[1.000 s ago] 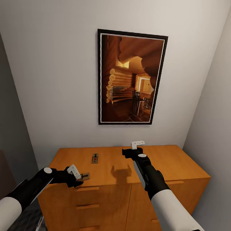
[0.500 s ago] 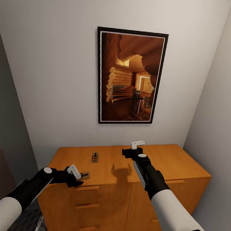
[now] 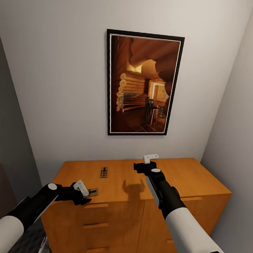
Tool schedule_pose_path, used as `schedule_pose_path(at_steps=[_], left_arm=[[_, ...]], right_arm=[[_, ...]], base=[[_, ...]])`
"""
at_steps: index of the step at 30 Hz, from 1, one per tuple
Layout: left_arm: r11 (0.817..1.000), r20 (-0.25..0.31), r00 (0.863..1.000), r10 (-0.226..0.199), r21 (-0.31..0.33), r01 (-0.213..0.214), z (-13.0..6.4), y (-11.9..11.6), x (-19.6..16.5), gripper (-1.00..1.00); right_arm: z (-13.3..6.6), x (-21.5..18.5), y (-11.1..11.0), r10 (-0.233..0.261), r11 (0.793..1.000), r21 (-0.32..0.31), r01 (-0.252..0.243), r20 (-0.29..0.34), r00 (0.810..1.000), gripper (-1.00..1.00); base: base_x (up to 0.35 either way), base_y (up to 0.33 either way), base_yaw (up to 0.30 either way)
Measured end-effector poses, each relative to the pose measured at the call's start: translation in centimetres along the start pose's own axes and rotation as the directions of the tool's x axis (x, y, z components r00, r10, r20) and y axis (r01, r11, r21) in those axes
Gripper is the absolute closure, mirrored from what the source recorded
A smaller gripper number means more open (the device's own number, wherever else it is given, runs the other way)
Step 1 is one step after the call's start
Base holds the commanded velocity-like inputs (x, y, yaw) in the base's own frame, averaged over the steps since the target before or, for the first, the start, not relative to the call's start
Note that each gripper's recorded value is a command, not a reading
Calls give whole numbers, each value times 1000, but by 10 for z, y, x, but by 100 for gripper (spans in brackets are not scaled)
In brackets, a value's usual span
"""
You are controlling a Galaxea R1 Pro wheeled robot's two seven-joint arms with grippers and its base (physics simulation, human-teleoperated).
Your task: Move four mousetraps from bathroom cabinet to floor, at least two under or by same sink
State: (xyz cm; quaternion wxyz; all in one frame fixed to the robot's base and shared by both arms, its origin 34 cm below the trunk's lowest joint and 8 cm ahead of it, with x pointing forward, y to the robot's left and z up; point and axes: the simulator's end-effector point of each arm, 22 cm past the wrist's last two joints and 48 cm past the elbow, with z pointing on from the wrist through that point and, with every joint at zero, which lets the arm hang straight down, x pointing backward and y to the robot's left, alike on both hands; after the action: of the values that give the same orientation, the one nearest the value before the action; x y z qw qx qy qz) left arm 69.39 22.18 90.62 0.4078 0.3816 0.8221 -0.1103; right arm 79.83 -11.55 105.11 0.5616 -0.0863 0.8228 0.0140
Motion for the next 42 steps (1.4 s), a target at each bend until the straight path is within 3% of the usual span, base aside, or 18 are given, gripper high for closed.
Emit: schedule_pose_path(at_steps=[42], left_arm=[[1000,-1,1000,0,1,0,4,0,4,-100]], right_arm=[[3,2,1,4,1000,-2,-4,12,1000,-100]], base=[[0,0,0]])
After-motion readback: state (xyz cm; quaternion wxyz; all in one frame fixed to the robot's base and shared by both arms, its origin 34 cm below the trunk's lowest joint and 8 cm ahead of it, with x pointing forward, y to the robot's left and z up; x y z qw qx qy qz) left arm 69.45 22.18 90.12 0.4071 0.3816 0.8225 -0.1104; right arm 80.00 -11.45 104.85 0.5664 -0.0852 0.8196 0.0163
